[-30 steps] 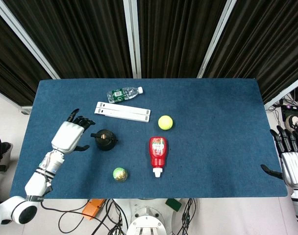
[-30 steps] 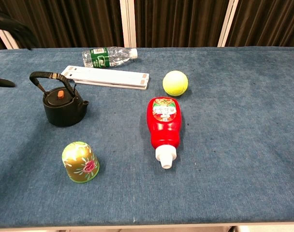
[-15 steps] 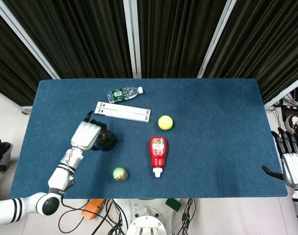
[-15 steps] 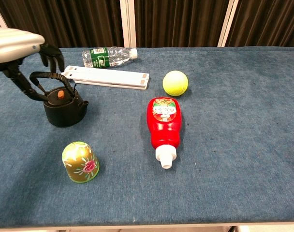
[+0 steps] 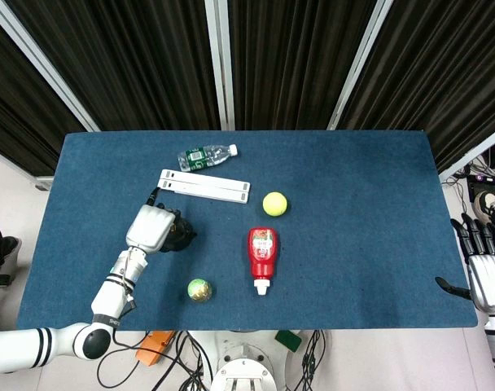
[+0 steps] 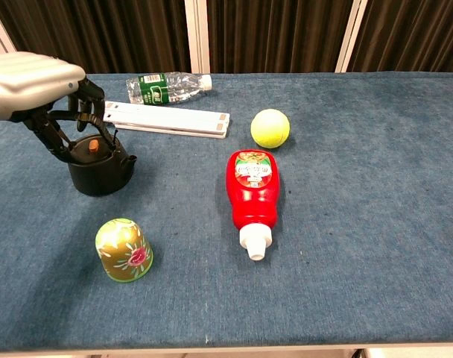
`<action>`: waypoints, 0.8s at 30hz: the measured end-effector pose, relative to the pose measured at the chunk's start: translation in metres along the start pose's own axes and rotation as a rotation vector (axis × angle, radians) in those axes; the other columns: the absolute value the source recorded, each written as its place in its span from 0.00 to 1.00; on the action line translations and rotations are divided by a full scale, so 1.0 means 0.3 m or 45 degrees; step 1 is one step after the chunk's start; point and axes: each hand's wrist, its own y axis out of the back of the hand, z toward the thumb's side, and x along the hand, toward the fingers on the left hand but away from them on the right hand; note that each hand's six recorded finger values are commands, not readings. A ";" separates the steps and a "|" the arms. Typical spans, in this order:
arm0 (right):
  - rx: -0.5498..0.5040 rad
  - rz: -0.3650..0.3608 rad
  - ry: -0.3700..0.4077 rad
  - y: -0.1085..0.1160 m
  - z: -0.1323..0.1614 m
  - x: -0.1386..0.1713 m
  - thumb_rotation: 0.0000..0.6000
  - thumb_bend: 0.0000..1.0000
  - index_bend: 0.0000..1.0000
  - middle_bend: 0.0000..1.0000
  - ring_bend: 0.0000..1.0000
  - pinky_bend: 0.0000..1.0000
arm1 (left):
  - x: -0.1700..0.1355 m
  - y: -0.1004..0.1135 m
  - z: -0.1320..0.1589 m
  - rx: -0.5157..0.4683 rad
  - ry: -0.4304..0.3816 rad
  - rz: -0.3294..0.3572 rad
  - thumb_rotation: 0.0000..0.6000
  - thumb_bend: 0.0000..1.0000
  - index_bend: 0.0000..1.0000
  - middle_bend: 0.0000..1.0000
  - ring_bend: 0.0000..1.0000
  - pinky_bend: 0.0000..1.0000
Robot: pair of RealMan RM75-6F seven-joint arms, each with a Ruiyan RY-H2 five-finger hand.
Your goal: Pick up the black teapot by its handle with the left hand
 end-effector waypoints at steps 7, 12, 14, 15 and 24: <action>-0.002 0.009 -0.010 -0.007 -0.007 0.001 1.00 0.12 0.00 0.00 0.00 0.00 | 0.002 -0.022 0.008 0.016 0.008 -0.024 1.00 0.09 0.57 0.59 0.49 0.00; -0.005 0.010 -0.012 -0.010 -0.008 0.001 1.00 0.12 0.00 0.00 0.00 0.00 | 0.002 -0.032 0.022 -0.018 -0.012 -0.042 1.00 0.09 0.63 0.66 0.56 0.00; -0.007 0.011 -0.012 -0.011 -0.008 0.000 1.00 0.12 0.00 0.00 0.00 0.00 | 0.004 -0.037 0.027 -0.023 -0.020 -0.049 1.00 0.09 0.65 0.69 0.58 0.00; -0.008 0.013 -0.012 -0.013 -0.009 0.000 1.00 0.12 0.00 0.00 0.00 0.00 | 0.005 -0.040 0.029 -0.027 -0.023 -0.054 1.00 0.09 0.67 0.70 0.60 0.00; -0.015 0.009 -0.018 -0.015 -0.015 0.002 1.00 0.12 0.00 0.00 0.00 0.00 | 0.003 -0.060 0.030 -0.064 -0.032 -0.087 1.00 0.09 0.84 0.90 0.79 0.00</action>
